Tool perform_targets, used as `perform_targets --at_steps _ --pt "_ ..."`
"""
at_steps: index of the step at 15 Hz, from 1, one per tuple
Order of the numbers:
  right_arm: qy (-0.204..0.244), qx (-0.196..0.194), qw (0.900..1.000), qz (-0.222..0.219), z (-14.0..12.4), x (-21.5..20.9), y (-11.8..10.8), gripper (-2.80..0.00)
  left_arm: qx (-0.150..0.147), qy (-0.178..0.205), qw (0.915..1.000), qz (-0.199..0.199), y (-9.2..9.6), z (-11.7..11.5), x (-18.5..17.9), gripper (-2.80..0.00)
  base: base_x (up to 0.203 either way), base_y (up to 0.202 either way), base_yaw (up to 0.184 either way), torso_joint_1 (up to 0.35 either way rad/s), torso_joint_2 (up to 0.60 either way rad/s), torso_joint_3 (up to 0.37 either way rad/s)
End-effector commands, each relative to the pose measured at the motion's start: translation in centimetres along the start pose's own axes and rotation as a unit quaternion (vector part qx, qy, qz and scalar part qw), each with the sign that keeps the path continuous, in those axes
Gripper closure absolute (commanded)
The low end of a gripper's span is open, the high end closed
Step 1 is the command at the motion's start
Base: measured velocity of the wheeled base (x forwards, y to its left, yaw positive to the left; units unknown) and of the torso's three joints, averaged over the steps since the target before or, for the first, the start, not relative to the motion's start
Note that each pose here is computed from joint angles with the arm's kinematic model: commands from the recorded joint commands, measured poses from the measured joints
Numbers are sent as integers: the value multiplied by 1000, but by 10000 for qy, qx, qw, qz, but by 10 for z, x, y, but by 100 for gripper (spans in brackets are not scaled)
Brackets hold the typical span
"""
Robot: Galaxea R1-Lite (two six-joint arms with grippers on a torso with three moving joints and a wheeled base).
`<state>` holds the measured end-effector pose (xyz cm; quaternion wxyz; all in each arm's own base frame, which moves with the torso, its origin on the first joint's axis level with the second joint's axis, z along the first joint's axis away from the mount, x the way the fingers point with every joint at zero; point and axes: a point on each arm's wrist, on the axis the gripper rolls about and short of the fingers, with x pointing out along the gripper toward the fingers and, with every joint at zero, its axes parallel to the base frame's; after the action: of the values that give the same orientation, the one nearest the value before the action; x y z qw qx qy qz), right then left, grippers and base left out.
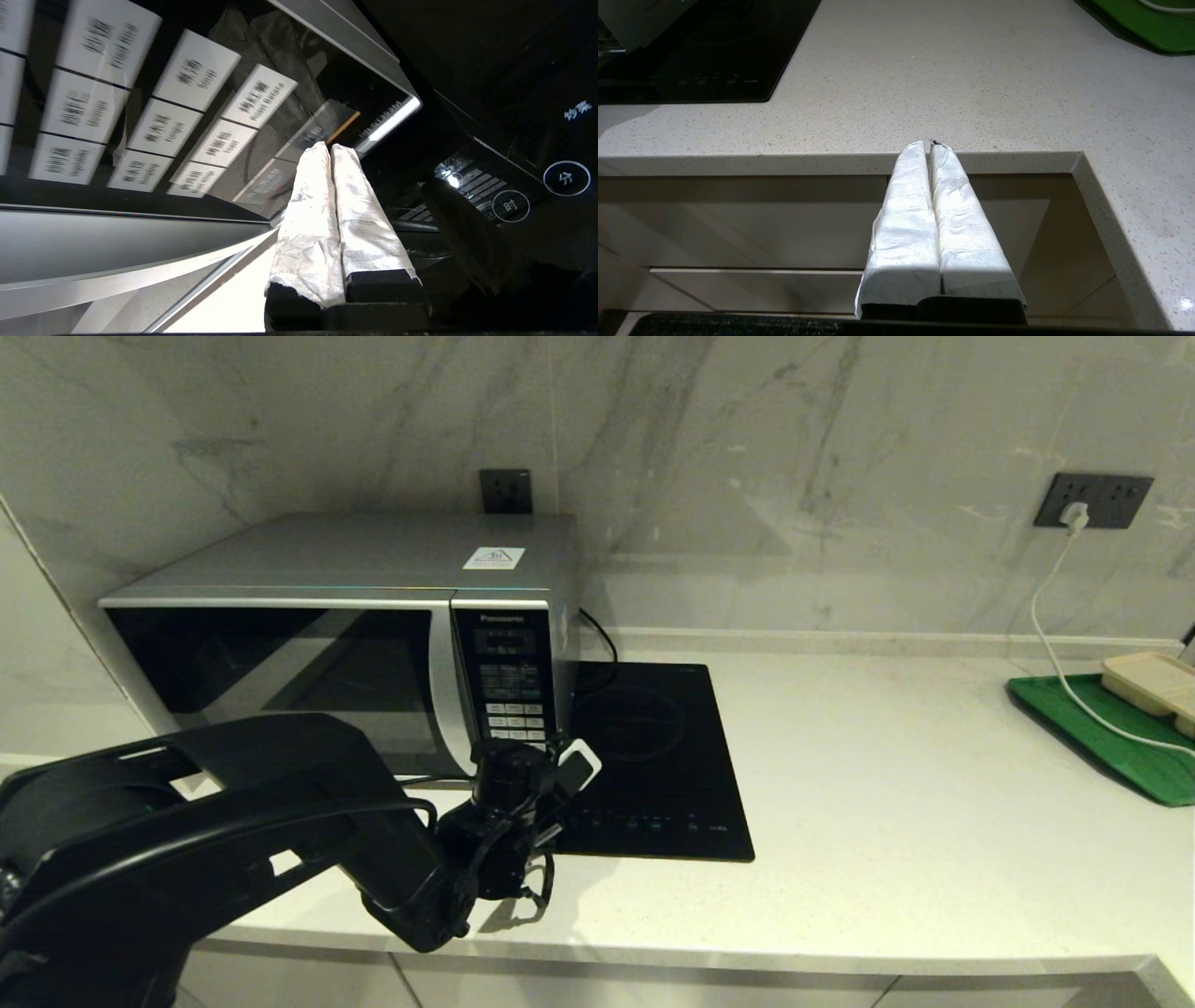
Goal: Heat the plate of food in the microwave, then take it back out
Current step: Open the microwave oven
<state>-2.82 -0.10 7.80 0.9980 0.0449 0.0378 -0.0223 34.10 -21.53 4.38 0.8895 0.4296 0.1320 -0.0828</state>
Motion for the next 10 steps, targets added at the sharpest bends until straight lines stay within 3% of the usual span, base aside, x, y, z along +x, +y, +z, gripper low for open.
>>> perform_targets --at_steps 1,6,8,10 --pt "10 2 10000 -3 0 0 0 0 -3 -5 10000 39 0 0 2 0 0 0 0 0 0 0" --pt "10 2 10000 -3 0 0 0 0 -8 -42 10000 55 2 -1 -6 0 0 0 0 0 0 0" --pt "4 2 10000 -2 0 0 0 0 91 -64 9998 -134 1 -4 -31 0 0 0 0 0 0 0" --pt "8 2 10000 -3 0 0 0 0 -17 -268 9995 -191 13 3 -62 0 0 0 0 0 0 0"
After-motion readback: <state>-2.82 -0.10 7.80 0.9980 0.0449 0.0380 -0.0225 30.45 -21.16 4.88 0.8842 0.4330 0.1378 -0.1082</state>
